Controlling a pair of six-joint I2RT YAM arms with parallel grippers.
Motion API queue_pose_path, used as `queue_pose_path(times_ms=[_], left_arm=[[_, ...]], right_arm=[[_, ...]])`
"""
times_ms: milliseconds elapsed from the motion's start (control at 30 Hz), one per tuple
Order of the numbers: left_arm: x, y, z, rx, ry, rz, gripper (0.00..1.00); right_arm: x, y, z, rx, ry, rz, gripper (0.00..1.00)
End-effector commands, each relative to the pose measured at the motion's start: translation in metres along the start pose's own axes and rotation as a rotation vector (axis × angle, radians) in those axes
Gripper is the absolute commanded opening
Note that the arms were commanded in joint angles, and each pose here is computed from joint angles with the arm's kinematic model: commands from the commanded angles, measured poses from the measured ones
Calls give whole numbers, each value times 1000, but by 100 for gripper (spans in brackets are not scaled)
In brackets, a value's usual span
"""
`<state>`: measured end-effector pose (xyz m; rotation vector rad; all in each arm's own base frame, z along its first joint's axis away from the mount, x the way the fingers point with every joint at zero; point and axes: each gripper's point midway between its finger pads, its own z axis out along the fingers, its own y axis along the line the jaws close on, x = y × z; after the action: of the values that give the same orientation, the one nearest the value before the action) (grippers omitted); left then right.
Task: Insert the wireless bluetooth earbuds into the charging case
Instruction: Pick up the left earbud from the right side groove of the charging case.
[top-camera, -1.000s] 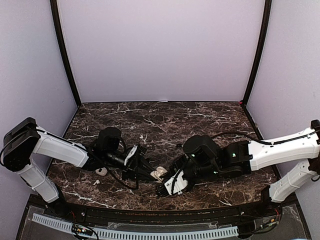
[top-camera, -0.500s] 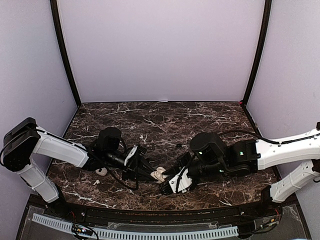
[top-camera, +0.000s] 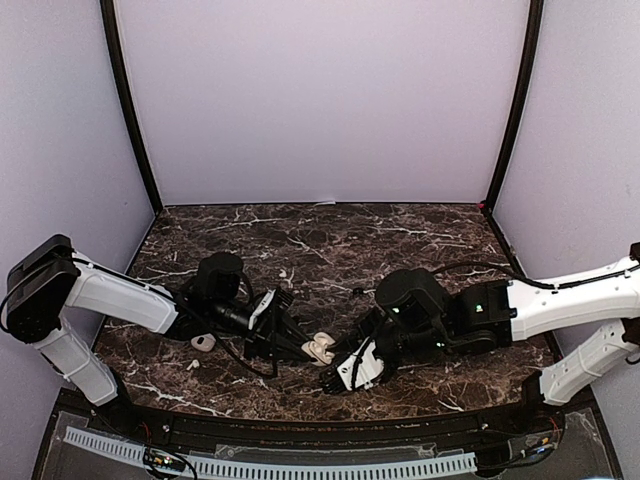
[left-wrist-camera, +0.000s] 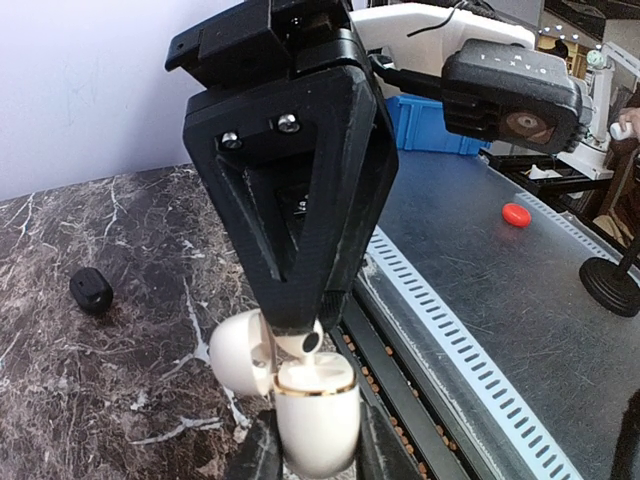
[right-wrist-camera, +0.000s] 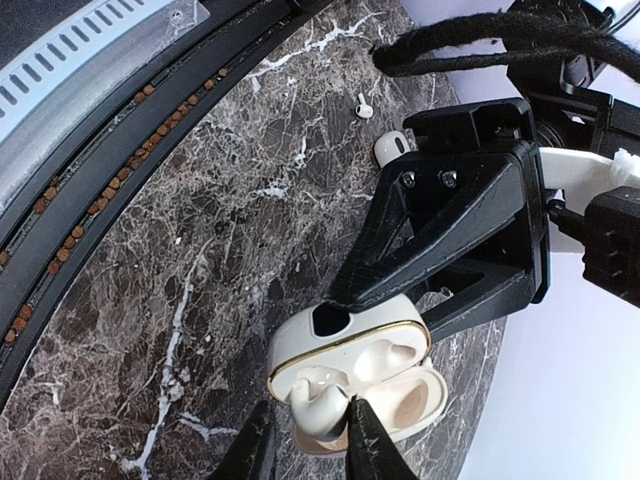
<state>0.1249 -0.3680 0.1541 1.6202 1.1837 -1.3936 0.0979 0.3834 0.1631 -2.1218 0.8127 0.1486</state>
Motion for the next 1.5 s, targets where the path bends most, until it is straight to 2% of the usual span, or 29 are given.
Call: queue_pose_path(times_ms=[0,167,467,633,967,1267,1467], left_arm=[[-19,-4,0,36,-34,36,0],[-18,-5,0,43,-33,32,0],[-17,-8,0,52,-34,25,0],[-15,-7,0,53,-30,18,0],[-11,-5,2,51,-23,9,0],[-14,-5,2,53,-29,11,0],[-17,-6,2,63,-35,8,0]], right_arm=[[0,-3,3,-8,19,-16,23],[1,-4,7,-14,28,-21,18],[3,0,8,-31,41,-52,17],[4,0,7,-44,49,-50,8],[-2,-9,-4,0,21,-19,2],[-1,-5,2,-21,22,-13,22],[3,0,9,-54,47,-30,23]])
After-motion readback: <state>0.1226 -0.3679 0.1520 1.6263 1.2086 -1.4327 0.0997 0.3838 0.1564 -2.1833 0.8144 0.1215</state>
